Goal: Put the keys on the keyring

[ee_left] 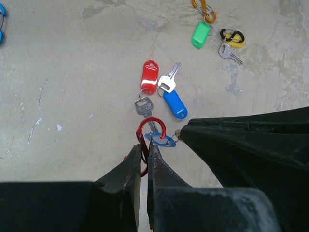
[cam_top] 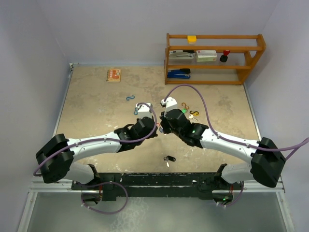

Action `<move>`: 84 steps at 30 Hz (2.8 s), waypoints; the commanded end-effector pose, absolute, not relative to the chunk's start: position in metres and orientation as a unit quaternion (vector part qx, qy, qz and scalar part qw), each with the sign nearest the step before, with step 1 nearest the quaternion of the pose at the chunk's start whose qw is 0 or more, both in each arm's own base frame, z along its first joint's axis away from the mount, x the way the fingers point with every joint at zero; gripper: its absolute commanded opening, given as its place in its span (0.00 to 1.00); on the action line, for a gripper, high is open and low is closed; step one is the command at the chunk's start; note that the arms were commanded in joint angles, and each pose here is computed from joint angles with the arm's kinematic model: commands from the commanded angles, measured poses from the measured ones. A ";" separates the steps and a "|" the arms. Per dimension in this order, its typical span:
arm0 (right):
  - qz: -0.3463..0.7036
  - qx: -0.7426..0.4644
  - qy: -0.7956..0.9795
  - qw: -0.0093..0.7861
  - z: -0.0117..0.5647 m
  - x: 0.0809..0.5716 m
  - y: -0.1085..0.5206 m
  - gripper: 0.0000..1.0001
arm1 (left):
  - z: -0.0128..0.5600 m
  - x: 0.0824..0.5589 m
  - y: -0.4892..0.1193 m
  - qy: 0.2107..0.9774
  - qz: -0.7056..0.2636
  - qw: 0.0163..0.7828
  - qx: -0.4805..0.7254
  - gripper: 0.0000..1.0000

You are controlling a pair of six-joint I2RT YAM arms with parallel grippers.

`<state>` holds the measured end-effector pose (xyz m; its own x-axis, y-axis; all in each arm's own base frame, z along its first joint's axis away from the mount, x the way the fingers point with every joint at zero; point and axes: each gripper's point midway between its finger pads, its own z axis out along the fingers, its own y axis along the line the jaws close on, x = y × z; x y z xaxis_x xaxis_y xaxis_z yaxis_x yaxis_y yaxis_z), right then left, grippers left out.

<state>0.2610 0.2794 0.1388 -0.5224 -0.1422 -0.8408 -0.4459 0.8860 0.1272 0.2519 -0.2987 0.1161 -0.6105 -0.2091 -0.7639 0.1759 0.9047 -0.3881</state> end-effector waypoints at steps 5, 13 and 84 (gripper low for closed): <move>0.187 -0.148 0.839 0.489 0.167 0.272 0.291 0.00 | 0.123 0.258 -0.304 0.861 -0.236 0.451 -0.023 0.00; 0.187 -0.148 0.839 0.489 0.167 0.273 0.291 0.00 | 0.120 0.258 -0.307 0.861 -0.238 0.448 -0.021 0.00; 0.143 -0.142 0.844 0.496 0.164 0.278 0.275 0.00 | 0.134 0.243 -0.301 0.845 -0.284 0.452 -0.022 0.55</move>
<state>0.2667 0.2749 0.1340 -0.5237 -0.1358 -0.8410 -0.4045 0.9085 0.1051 0.2402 -0.3049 0.1234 -0.6205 -0.2641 -0.7384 0.2196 0.8454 -0.4868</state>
